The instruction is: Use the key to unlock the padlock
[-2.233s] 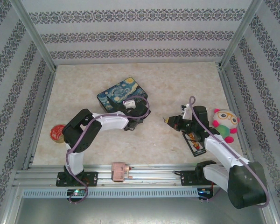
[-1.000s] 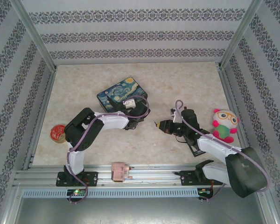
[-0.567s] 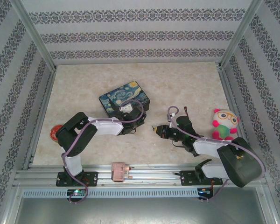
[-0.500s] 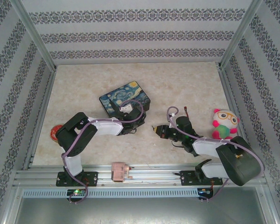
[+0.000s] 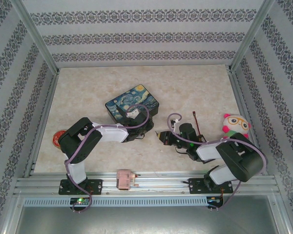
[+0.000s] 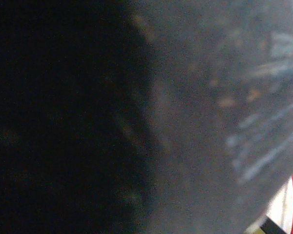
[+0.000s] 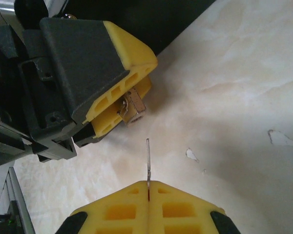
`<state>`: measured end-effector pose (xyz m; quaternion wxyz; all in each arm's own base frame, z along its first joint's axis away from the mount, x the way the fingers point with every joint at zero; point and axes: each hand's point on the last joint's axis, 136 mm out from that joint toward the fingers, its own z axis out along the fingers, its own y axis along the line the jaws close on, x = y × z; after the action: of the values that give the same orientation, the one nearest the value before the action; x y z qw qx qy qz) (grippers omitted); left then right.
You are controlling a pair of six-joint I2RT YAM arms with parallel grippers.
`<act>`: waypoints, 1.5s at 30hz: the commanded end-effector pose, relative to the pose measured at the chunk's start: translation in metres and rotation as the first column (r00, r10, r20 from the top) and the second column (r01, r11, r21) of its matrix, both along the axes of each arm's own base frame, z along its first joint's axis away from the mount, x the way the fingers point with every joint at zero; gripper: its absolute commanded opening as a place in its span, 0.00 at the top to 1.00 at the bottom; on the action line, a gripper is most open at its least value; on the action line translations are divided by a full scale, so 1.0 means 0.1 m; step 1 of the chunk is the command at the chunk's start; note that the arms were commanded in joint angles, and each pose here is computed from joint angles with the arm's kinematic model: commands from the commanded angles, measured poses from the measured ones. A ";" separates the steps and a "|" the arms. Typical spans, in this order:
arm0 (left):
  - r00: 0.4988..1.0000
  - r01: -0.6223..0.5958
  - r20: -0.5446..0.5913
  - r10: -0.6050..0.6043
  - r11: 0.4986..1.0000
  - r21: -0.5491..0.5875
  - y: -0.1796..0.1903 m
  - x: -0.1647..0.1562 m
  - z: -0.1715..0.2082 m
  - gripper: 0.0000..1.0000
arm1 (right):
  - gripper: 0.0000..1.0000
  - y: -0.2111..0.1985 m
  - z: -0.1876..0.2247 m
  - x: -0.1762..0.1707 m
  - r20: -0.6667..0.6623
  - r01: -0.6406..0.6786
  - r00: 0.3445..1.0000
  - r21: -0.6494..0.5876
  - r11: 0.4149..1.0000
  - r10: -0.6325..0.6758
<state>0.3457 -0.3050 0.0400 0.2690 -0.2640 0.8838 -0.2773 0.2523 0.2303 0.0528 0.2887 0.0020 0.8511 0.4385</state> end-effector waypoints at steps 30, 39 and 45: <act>1.000 -0.011 0.022 0.015 0.987 -0.163 -0.21 0.05 0.11 1.00 | 1.00 0.18 0.11 0.15 0.069 0.017 0.997 0.087 0.996 -0.023; 1.000 -0.002 0.019 0.006 0.985 -0.171 -0.22 0.03 0.10 1.00 | 1.00 0.18 0.10 0.21 0.070 0.038 0.997 0.096 0.995 -0.045; 1.000 0.003 0.021 0.001 0.984 -0.179 -0.23 0.03 0.11 1.00 | 1.00 0.21 0.12 0.25 0.070 0.042 0.996 0.115 0.993 -0.050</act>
<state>0.3516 -0.3169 0.0478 0.2707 -0.2767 0.8636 -0.3231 0.2674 0.2437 0.0492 0.3051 0.0249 0.8319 0.4628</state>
